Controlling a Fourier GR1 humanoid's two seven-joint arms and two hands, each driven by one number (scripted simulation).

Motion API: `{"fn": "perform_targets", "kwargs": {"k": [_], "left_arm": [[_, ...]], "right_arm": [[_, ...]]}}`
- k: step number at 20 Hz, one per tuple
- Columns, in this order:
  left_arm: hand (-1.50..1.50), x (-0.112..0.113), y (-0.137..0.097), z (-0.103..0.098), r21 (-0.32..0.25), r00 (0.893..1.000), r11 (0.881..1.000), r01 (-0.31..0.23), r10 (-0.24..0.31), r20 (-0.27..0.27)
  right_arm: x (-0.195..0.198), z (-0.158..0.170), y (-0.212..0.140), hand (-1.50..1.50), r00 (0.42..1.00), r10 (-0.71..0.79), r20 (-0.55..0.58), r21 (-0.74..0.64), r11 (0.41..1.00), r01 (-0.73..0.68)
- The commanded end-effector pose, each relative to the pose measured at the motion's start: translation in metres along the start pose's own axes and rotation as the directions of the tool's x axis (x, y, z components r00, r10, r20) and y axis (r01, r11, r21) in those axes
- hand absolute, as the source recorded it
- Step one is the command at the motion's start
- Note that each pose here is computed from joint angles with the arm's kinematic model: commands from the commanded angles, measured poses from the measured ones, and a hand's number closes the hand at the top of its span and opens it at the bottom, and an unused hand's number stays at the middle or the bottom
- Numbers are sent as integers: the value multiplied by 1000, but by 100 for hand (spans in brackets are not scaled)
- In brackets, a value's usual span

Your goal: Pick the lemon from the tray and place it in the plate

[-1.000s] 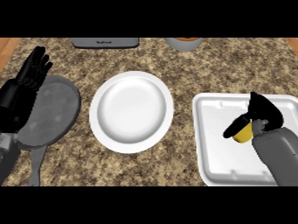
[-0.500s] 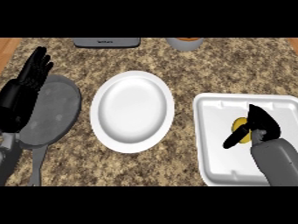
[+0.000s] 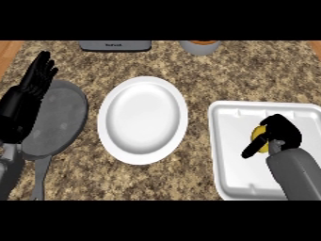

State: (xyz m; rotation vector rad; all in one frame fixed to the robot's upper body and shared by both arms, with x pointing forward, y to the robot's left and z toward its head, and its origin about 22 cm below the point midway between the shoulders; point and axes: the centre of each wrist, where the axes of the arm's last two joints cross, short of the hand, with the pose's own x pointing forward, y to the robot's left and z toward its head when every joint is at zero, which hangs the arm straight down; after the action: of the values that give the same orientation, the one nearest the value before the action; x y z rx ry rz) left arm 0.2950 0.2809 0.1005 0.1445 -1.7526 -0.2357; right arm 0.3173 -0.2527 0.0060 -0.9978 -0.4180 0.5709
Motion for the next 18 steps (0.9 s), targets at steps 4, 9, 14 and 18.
{"fn": "perform_targets", "kwargs": {"k": [4, 9, 14, 18], "left_arm": [[0, 11, 6, -10, 26, 1000, 1000, -4, 4, -2], [0, 4, 18, 3, 42, 1000, 999, -3, 4, -18], [0, -12, 10, 2, 51, 1000, 999, 12, -10, -28], [0, -6, 23, 7, 35, 1000, 999, 9, -8, -22]], "right_arm": [[-10, 10, -2, 150, 997, 68, 41, -213, 975, -57], [-93, 39, 24, 150, 919, 232, 318, -236, 959, -160], [-124, 80, 8, 150, 886, 212, 412, -372, 927, -48], [-119, 113, -19, 150, 831, 129, 541, -342, 936, 78]]}}
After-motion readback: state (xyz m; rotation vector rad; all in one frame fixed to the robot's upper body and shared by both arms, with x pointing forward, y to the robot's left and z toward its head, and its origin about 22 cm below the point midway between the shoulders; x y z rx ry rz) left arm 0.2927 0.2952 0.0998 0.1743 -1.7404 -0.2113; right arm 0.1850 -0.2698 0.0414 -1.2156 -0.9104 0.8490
